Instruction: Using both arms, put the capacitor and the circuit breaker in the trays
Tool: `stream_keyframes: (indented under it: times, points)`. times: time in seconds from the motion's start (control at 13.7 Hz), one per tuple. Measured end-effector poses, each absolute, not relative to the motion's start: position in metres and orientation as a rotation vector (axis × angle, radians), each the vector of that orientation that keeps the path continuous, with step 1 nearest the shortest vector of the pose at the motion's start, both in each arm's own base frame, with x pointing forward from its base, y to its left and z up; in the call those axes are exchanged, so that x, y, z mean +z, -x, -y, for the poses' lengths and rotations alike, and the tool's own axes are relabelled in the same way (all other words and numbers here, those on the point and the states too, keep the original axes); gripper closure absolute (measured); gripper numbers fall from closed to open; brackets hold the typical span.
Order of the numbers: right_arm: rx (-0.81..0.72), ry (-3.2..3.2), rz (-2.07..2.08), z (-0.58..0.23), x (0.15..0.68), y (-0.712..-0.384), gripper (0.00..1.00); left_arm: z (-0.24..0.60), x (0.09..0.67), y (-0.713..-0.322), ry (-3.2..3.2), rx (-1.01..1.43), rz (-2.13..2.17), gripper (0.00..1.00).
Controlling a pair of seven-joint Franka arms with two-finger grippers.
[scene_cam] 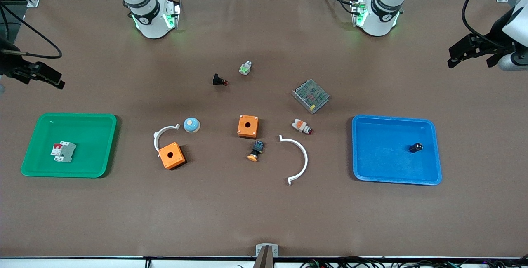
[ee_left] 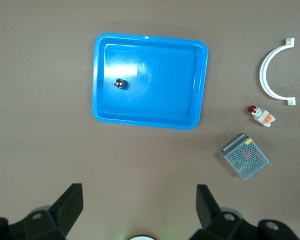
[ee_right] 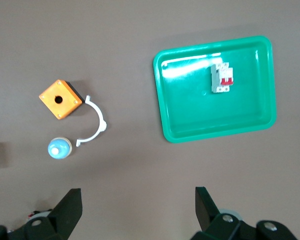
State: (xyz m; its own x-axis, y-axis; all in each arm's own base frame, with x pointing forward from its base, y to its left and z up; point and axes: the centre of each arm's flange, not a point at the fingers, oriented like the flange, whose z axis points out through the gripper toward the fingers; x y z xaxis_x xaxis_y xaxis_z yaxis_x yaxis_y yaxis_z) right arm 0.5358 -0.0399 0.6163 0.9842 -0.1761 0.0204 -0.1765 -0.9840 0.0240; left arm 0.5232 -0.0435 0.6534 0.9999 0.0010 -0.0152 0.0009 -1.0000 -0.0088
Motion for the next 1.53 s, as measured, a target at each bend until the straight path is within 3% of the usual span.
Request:
stream_keyframes:
  times: [0.29, 1.53]
  points:
    - [0.108, -3.104, 0.28, 0.041, 0.645, -0.536, 0.0, 0.046, 0.653, -0.523, 3.128, 0.023, -0.002, 0.0]
    - [0.092, -3.107, 0.28, 0.041, 0.639, -0.541, 0.0, 0.039, 0.655, -0.527, 3.063, 0.008, 0.004, 0.0]
